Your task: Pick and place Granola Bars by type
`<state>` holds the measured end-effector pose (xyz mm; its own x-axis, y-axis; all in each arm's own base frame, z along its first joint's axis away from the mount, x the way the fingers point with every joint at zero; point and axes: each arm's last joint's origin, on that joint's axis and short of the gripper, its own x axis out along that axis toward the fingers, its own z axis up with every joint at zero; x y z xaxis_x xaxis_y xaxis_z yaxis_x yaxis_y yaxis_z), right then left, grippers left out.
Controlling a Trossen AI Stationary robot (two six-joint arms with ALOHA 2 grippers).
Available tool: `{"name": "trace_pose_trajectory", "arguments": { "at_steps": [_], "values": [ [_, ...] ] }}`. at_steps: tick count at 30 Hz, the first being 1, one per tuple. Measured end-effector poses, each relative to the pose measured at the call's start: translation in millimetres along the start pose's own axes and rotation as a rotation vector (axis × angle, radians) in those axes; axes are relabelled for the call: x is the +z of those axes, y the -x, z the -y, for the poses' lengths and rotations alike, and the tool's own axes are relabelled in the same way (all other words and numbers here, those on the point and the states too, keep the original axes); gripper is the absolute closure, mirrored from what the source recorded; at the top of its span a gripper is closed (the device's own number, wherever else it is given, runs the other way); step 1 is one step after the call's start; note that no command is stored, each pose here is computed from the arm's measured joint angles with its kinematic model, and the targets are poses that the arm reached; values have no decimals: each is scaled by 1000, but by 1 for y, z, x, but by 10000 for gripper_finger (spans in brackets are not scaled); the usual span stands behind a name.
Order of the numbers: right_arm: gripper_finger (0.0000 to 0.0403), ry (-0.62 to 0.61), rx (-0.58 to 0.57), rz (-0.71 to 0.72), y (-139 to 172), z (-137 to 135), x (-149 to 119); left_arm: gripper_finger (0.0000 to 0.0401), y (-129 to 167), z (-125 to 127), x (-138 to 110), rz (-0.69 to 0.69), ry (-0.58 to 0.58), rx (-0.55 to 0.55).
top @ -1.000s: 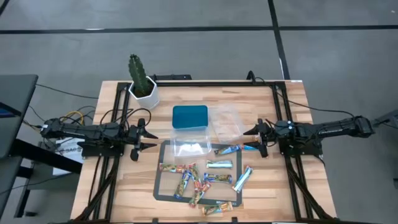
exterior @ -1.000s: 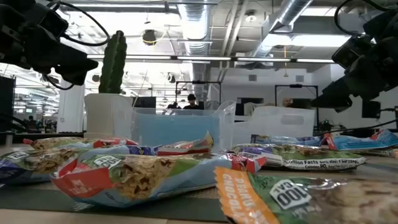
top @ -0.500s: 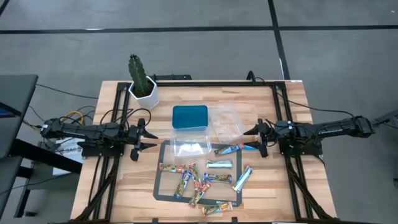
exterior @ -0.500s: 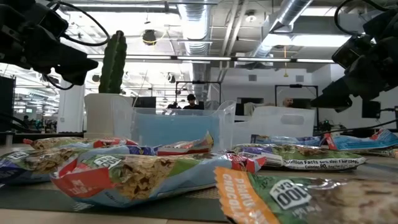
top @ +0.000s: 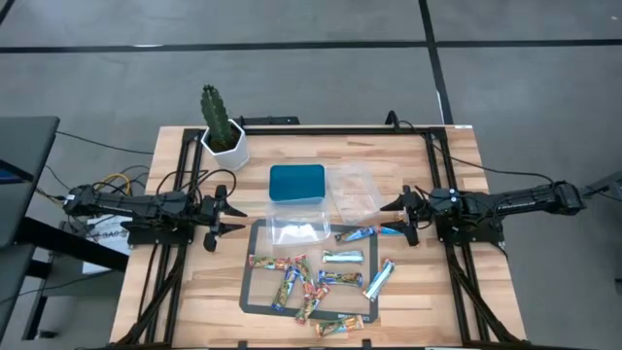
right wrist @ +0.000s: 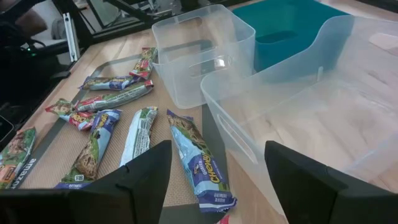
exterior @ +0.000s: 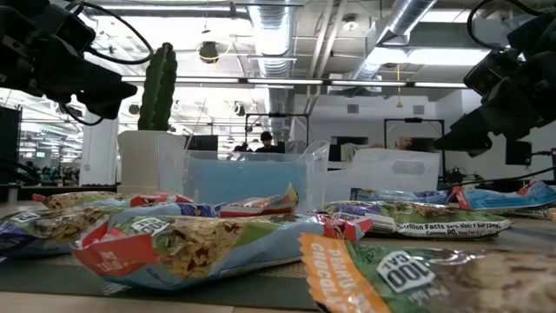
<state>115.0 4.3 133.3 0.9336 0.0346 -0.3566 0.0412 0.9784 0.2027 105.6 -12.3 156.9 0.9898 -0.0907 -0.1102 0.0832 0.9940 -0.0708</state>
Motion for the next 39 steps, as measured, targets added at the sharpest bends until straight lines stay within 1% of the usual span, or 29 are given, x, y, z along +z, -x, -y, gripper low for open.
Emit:
{"name": "trace_pose_trajectory", "arguments": {
  "at_steps": [3,4,9,11,14,17,19,21,27,29,34,36,38,39],
  "values": [
    [154,0,0,0,0,0,0,257,0,0,0,1,-8,2],
    [154,0,0,0,0,0,0,257,0,0,0,1,-32,9],
    [154,0,0,0,0,0,0,257,0,-1,1,5,-252,44],
    [154,0,0,-1,0,0,0,257,0,-1,1,3,-311,44],
    [154,0,0,0,0,0,0,257,0,-1,1,3,-335,44],
    [154,0,0,0,0,0,0,257,0,-1,1,3,-331,44],
    [154,0,-1,-1,0,0,0,257,0,-1,1,4,-305,43],
    [154,0,0,0,0,0,0,257,0,-1,1,6,-244,39],
    [154,0,0,0,0,0,0,257,0,1,0,0,113,-30],
    [154,0,0,0,0,0,0,257,0,1,0,-2,194,-28],
    [154,0,0,0,0,0,0,257,0,0,0,1,271,-3],
    [154,0,0,0,0,0,0,257,0,0,1,16,284,12],
    [154,0,0,0,0,0,0,257,1,-1,4,26,284,45],
    [154,0,0,0,0,0,0,257,1,-2,6,11,282,77]
  ]
}}
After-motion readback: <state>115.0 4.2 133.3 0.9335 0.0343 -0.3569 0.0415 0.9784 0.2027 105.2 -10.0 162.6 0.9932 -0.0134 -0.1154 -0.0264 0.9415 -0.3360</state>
